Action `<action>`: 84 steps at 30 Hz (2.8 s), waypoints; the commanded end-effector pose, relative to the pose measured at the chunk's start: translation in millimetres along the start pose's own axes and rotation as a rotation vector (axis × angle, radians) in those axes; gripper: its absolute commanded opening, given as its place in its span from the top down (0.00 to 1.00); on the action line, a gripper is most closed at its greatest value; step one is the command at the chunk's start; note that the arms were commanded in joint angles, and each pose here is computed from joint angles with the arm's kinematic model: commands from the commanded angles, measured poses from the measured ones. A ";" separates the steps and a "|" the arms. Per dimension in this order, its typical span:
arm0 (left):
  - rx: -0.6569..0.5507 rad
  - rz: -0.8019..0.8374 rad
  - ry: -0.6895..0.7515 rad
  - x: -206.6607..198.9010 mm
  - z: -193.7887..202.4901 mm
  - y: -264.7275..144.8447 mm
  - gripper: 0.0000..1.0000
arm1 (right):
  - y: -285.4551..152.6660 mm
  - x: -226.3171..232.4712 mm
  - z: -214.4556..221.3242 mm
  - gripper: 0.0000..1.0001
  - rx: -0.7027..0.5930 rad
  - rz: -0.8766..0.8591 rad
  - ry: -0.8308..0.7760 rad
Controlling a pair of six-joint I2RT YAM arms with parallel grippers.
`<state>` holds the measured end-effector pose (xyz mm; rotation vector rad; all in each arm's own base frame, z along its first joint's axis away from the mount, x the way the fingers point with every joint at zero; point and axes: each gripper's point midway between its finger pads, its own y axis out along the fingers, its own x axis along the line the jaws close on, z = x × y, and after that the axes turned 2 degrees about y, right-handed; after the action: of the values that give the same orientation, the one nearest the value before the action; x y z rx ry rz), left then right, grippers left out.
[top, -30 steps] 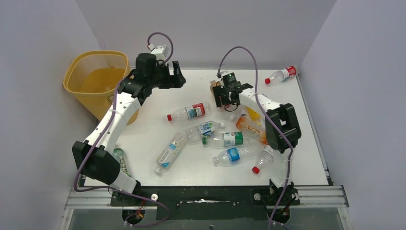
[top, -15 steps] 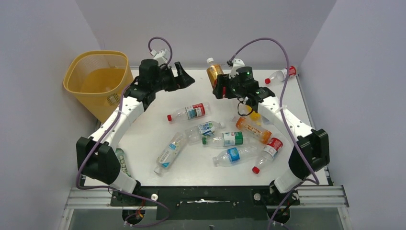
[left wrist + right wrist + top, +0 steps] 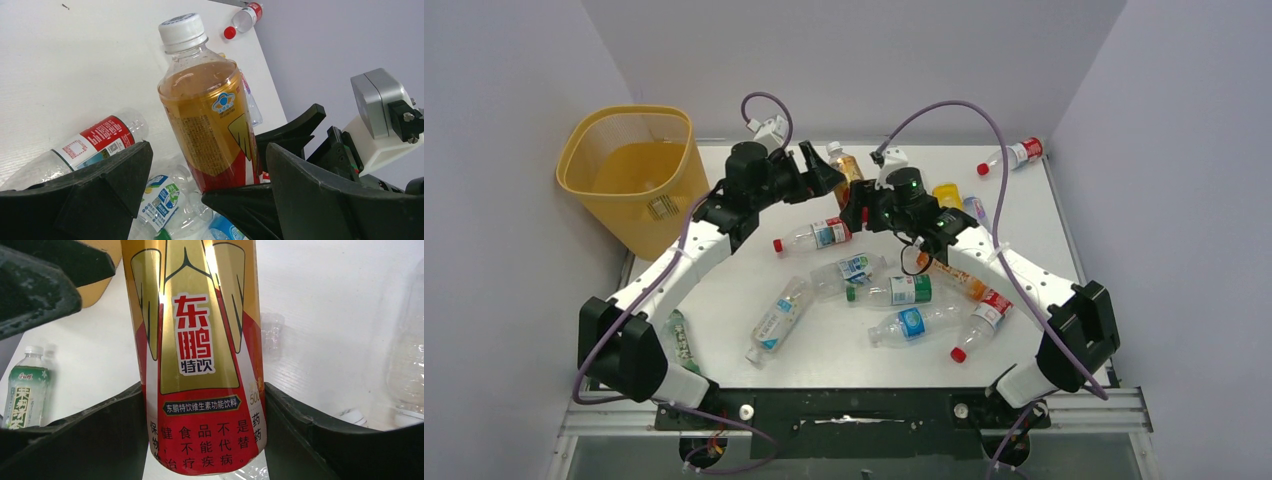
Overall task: Put the plastic bottles in the bin
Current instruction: Pick up the plastic bottle at the center of the board, then place the plastic bottle in the trash bin.
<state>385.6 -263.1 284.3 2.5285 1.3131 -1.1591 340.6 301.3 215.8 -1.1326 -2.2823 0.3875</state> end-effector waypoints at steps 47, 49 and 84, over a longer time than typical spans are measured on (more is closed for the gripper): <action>-0.181 -0.050 0.066 -2.6 -49.6 2.3 0.71 | -20.0 48.5 -27.8 0.02 -0.109 -0.066 -0.027; -0.198 -0.062 0.069 5.7 -64.2 -2.8 0.72 | -24.1 48.0 -28.2 0.01 -0.110 -0.063 -0.026; -0.678 -0.656 0.149 164.1 -291.1 -257.4 0.64 | -23.7 41.5 -7.2 0.02 -0.050 -0.051 -0.020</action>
<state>430.1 110.3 441.7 1.7876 2.1842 -0.4717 309.4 315.9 242.1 -1.1058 -2.3324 0.3516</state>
